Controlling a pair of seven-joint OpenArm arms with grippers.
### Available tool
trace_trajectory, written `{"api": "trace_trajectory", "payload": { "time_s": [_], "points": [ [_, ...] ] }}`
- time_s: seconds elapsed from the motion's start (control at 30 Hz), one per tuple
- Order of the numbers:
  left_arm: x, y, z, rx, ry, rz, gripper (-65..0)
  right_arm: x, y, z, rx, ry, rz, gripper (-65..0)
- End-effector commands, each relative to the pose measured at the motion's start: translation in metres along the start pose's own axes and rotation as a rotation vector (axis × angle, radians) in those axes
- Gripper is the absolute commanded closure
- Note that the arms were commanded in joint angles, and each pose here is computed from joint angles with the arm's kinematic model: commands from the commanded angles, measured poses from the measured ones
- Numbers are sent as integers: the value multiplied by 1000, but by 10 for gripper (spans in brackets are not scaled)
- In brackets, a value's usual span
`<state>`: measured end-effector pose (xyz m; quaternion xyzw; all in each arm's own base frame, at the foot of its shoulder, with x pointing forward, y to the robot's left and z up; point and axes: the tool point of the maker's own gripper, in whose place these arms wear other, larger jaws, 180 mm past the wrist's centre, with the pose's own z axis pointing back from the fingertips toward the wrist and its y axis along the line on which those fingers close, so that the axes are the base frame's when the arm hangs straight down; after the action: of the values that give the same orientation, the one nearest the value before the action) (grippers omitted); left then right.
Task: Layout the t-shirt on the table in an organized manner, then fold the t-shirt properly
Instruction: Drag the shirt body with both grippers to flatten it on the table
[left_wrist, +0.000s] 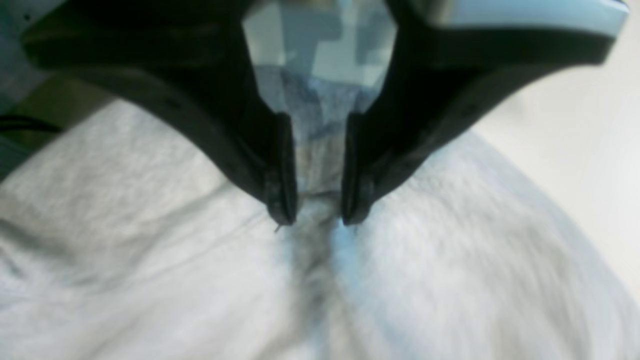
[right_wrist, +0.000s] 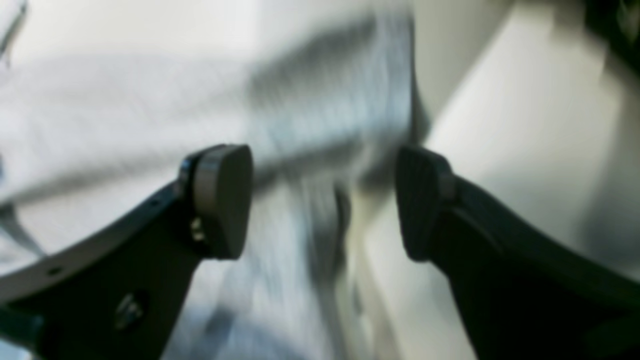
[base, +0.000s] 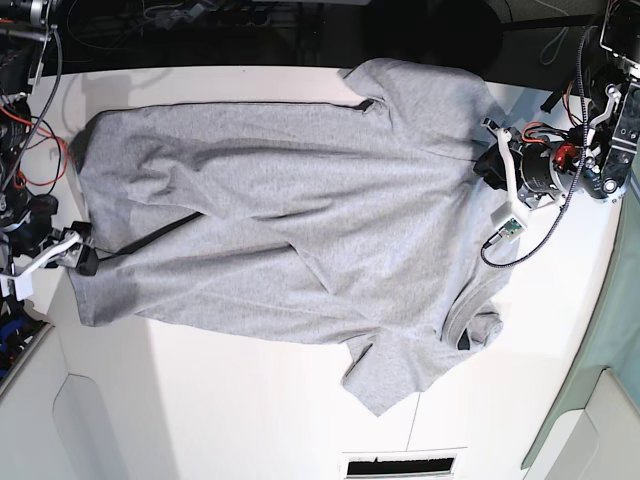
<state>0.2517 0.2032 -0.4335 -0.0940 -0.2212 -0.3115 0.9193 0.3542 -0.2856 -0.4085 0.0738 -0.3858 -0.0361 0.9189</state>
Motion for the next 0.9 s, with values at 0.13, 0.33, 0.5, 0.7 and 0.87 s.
{"api": "trace_trajectory", "payload": {
  "time_s": [0.13, 0.33, 0.5, 0.7, 0.87],
  "points": [
    [70, -14, 30, 2, -197, -128, -194, -23, -15, 13, -15, 15, -25, -439],
    [54, 15, 21, 110, -165, -74, -194, -46, -32, 39, 37, 12, -179, -439],
    [19, 35, 4, 141, -105, 1, -194, -79, -42, 53, 22, 77, -224, -439],
    [-4, 36, -12, 128, -51, 75, -194, -116, -17, 57, 98, 110, -299, -438],
    [0, 25, -19, 105, -61, 89, -194, -126, 13, 47, 155, 105, -347, -436]
  ]
}}
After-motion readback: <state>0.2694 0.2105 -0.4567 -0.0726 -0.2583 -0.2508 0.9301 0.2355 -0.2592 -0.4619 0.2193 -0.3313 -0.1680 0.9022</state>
